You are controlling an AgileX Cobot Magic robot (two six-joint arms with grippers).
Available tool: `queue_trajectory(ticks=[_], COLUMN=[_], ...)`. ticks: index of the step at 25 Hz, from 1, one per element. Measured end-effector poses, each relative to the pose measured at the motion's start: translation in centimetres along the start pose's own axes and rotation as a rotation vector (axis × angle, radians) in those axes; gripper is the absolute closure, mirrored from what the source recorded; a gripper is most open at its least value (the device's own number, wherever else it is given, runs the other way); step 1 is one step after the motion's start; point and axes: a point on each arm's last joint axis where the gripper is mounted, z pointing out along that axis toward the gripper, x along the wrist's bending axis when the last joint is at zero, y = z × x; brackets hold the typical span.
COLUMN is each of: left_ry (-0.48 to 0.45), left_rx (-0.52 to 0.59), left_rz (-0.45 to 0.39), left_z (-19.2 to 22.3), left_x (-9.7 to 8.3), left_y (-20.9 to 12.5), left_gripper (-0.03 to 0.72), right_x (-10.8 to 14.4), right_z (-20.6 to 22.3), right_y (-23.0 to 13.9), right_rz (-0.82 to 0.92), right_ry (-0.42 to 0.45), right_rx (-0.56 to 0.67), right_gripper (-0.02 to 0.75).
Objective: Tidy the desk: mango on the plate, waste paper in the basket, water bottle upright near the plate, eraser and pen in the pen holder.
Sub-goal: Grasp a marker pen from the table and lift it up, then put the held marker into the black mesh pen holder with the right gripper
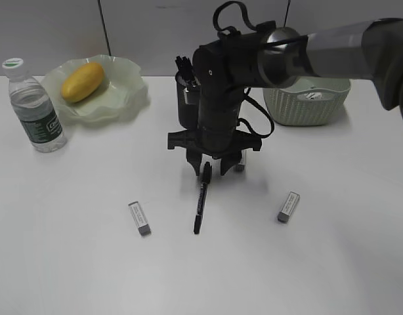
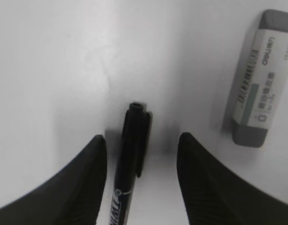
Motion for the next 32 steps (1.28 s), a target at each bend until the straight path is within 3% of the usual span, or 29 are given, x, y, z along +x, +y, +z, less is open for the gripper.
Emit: queue_trajectory(ticks=[6, 15, 21, 26, 32], left_ry=[0.0, 0.0, 0.0, 0.0, 0.0], left_rx=[0.0, 0.0, 0.0, 0.0, 0.0], left_rz=[0.0, 0.0, 0.0, 0.0, 0.0], left_z=[0.0, 0.0, 0.0, 0.0, 0.0], left_x=[0.0, 0.0, 0.0, 0.0, 0.0], left_y=[0.0, 0.0, 0.0, 0.0, 0.0], left_gripper=[0.302, 0.308, 0.308, 0.308, 0.308], right_x=[-0.1, 0.2, 0.8, 2.2, 3.2], right_z=[0.8, 0.9, 0.1, -4.1, -12.2], right_y=[-0.1, -0.1, 0.8, 3.0, 6.8], right_rz=[0.001, 0.01, -0.078, -0.177, -0.288], right_ry=[-0.01, 0.007, 0.026, 0.088, 0.103], right_rx=[0.015, 0.023, 0.003, -0.124, -0.494], right_gripper=[0.357, 0.589, 0.59, 0.593, 0.593])
